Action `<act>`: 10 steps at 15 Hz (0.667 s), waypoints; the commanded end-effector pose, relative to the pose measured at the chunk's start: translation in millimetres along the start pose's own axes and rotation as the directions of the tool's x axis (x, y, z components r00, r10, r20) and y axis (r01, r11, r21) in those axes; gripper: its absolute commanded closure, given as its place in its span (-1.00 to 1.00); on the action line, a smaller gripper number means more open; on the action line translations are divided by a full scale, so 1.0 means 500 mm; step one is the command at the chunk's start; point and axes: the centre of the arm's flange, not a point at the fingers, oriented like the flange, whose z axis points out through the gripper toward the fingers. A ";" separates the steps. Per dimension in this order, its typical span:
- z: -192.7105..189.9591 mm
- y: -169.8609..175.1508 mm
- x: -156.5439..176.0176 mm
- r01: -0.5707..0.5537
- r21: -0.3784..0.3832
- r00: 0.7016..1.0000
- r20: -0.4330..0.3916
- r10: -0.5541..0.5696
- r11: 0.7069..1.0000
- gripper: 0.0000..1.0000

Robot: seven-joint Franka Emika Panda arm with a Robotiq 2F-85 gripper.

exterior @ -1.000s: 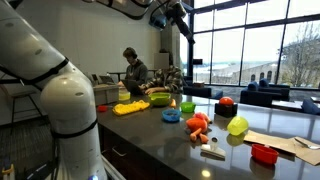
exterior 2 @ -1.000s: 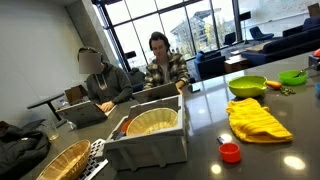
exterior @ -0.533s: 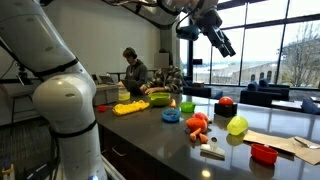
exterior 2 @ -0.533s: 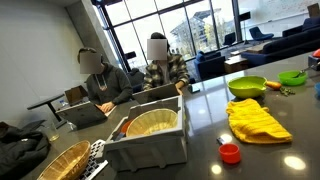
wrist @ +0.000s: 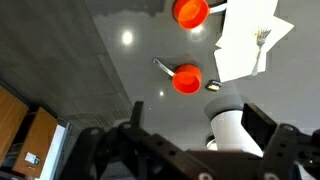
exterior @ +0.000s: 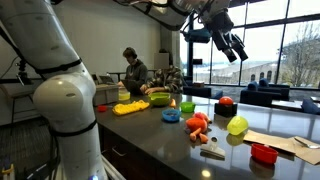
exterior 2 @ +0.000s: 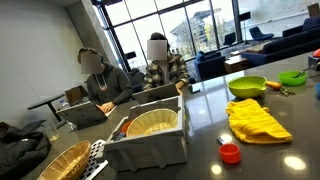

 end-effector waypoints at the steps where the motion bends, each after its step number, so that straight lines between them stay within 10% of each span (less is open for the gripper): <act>1: 0.013 -0.009 -0.012 -0.002 -0.016 0.999 -0.043 0.001 1.000 -1.00; 10: 0.088 -0.047 0.056 -0.326 -0.119 0.934 -0.196 0.300 0.938 -1.00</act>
